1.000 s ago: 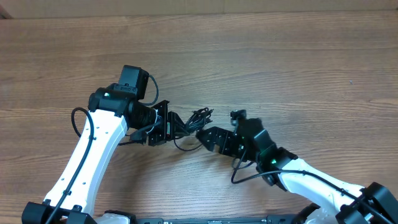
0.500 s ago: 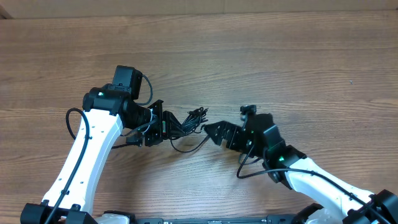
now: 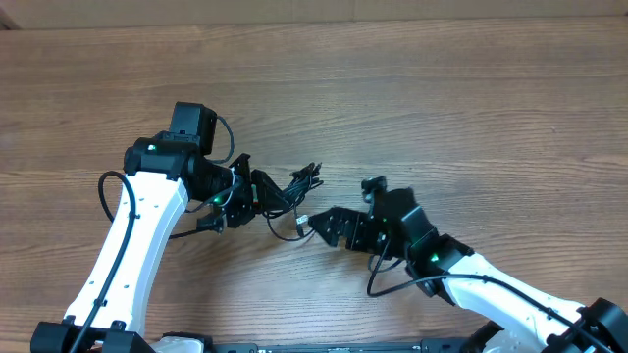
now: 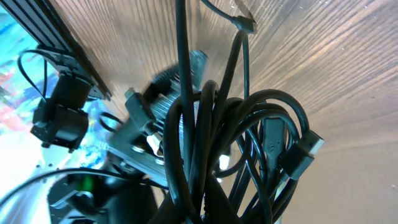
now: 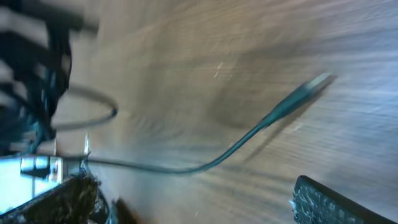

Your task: Untangle cables

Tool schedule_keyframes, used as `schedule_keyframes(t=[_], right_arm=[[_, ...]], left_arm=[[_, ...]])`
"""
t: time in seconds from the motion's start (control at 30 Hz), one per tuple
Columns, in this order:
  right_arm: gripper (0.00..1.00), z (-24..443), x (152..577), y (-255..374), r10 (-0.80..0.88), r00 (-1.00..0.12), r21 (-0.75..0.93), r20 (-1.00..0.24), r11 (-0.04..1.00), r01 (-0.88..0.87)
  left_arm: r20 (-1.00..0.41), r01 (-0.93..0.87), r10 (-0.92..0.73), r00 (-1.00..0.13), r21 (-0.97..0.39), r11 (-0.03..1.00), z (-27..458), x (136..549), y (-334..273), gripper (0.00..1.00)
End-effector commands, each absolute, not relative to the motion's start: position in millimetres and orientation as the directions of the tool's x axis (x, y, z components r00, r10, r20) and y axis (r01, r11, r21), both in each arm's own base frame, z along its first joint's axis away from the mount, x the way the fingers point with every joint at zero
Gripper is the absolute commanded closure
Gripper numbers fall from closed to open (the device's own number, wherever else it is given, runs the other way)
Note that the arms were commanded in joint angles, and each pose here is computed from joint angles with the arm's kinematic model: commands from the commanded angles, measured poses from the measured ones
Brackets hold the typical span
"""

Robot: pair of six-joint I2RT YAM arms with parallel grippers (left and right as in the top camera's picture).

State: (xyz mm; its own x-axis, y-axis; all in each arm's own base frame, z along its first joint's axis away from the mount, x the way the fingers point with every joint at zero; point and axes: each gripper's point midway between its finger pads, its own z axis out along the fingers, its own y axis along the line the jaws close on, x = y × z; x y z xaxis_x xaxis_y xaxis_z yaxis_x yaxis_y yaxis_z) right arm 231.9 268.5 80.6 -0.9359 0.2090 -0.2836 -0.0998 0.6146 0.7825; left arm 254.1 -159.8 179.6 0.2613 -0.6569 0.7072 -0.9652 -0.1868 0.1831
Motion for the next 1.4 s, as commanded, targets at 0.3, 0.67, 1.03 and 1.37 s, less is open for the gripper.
schedule_keyframes(t=[0.3,0.67,1.03,1.37], right_arm=[[0.0,117,259,284,0.317,-0.822,0.772,-0.472,0.598,-0.213],[0.0,98,255,284,0.352,-0.865,0.804,-0.358,0.588,-0.094],[0.0,102,245,293,0.321,-0.897,0.837,-0.304,0.54,-0.091],[0.0,114,245,289,0.286,-0.922,0.874,-0.261,0.476,-0.1]], left_arm=[[0.765,-0.965,-0.588,0.262,0.225,-0.137,196,245,-179,0.96],[0.772,-0.962,-0.575,0.272,0.229,-0.148,198,247,-176,0.96],[0.788,-0.959,-0.547,0.283,0.237,-0.154,202,250,-174,0.96],[0.778,-0.951,-0.548,0.308,0.231,-0.206,199,258,-161,0.96]])
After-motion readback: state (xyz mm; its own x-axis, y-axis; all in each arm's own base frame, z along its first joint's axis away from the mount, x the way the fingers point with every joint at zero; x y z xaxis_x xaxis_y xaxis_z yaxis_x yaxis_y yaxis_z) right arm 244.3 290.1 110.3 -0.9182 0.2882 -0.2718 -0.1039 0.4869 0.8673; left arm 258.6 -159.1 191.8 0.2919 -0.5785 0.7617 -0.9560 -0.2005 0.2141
